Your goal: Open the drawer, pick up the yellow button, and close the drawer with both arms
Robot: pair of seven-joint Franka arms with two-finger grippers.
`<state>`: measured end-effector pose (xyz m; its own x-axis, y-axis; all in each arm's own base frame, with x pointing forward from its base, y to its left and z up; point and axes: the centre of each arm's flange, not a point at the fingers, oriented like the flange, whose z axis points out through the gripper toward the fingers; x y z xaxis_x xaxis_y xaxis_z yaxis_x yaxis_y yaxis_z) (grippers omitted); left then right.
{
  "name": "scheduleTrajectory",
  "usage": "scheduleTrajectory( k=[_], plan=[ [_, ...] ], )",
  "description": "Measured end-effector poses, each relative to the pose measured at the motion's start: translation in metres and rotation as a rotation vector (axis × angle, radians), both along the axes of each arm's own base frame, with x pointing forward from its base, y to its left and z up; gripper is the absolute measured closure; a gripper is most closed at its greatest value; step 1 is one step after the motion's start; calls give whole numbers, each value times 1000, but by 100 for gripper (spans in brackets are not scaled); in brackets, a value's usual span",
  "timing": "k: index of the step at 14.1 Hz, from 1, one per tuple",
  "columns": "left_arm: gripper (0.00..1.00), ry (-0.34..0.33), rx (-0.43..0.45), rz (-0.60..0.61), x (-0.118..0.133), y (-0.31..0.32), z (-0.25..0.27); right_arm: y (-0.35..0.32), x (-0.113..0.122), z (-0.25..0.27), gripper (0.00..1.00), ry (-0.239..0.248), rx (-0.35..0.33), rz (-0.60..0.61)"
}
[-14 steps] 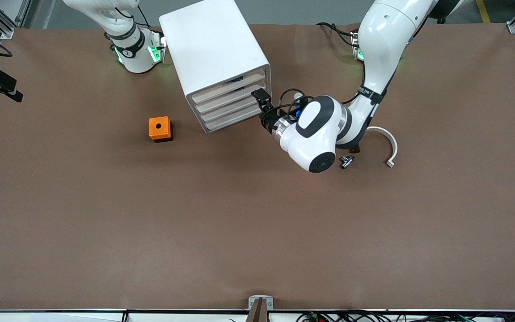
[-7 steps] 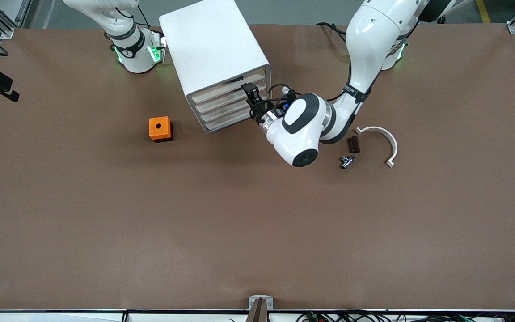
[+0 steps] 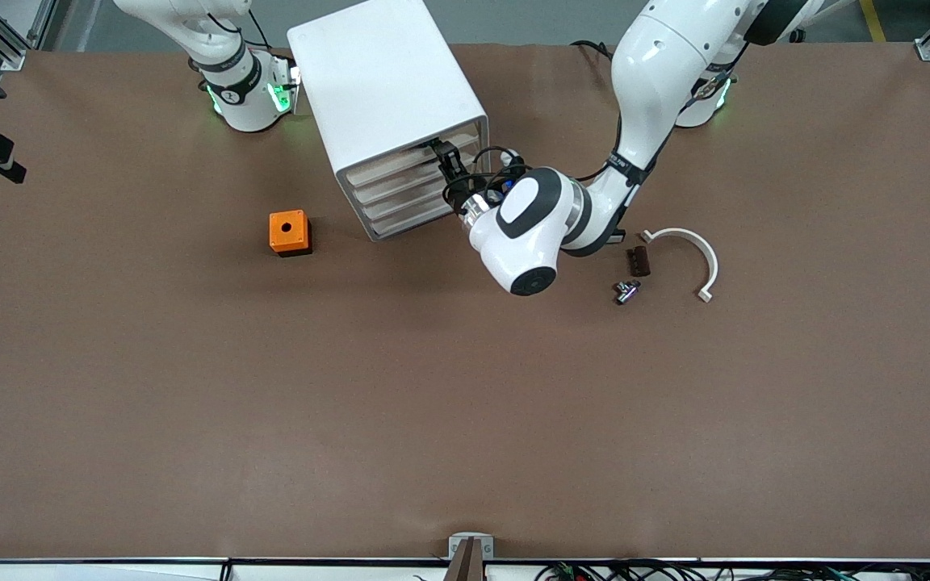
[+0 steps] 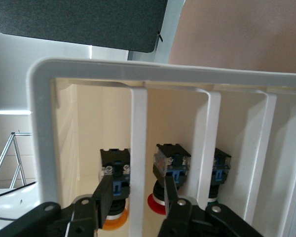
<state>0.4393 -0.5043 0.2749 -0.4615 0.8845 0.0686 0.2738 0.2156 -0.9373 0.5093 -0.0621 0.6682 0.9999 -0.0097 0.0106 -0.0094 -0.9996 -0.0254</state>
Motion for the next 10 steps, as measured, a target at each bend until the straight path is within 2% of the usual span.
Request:
scheduleTrajectory(
  k=[1, 3, 4, 6, 10],
  plan=[
    [52, 4, 2, 0, 0, 0, -3, -1, 1, -1, 0, 2, 0, -2],
    [70, 12, 1, 0, -1, 0, -5, -8, 3, -7, 0, 13, 1, -14],
    [70, 12, 1, 0, -1, 0, -4, -13, 6, -12, 0, 23, 1, -18],
    [86, 19, -10, -2, -1, -1, -1, -21, 16, -29, 0, 47, 2, 20],
    [86, 17, -13, 4, 3, 2, -2, -31, 44, -71, 0, 104, 7, 84]
  ],
)
